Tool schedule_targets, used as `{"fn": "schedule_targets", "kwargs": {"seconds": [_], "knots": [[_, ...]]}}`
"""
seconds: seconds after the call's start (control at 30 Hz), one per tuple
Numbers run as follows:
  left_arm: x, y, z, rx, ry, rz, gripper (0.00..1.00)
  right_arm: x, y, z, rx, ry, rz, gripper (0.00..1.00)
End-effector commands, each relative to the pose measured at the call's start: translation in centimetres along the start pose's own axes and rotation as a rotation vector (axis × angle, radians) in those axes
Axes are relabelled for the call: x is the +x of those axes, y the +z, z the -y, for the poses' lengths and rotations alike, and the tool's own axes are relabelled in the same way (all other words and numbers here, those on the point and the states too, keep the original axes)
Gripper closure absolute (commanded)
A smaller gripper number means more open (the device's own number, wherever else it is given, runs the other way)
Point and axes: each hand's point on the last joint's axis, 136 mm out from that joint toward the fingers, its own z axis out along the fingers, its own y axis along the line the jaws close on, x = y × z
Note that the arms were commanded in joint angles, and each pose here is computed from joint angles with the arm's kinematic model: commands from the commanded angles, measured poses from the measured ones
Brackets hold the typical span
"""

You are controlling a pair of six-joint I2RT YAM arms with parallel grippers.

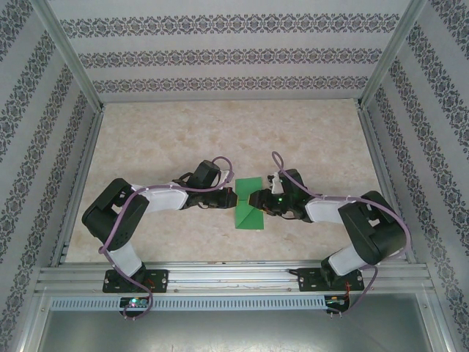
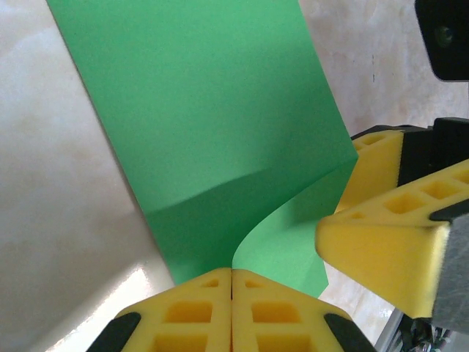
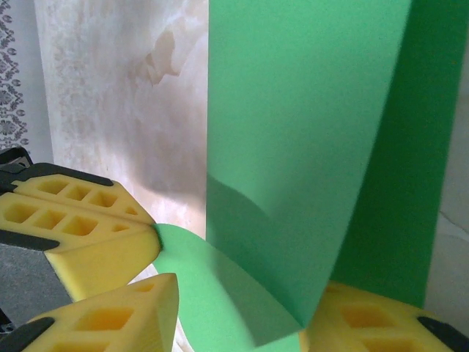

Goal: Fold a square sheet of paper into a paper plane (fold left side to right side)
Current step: Turn over the paper at the center of the table.

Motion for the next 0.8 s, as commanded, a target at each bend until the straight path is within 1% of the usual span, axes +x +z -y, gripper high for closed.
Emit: {"fn": "schedule_targets", "kwargs": {"seconds": [0.0,0.13,0.27,0.33,0.47,0.53,0.57,0.7,0.77], "knots": [[-0.2,0.0,0.5,0.012,0.018,0.021,0.92,-0.9,0.6,-1.6,-0.04,-0.037,0.016,0.58],[-0.3,-0.1,0.5,0.01,0.016,0.025,0.9,-0.7,0.9,-1.4,-0.039,-0.036,0.005,0.65],[-0.6,-0.5,0.8,0.008,0.02,0.044,0.79,-0.6,1.1,-1.1,-0.032,-0.037,0.003,0.74],[-0.9,-1.0,1.0,0.007,0.027,0.061,0.76,-0.7,1.1,-1.2,-0.035,-0.046,0.004,0.8],[-1.5,-2.8,1.7,0.001,0.054,0.106,0.64,-1.3,0.6,-2.0,-0.051,-0.081,0.024,0.93],[-2.0,-3.9,2.0,-0.001,0.064,0.142,0.61,-1.7,0.2,-2.6,-0.067,-0.111,0.04,0.99],[-2.2,-4.6,2.3,0.002,0.072,0.165,0.6,-2.0,-0.2,-3.1,-0.077,-0.128,0.052,1.0],[-3.1,-7.6,3.4,0.02,0.101,0.27,0.57,-3.1,-1.9,-5.0,-0.127,-0.21,0.106,1.0],[-3.6,-9.4,4.0,0.034,0.115,0.338,0.53,-3.9,-3.2,-6.2,-0.157,-0.261,0.148,1.0]]}}
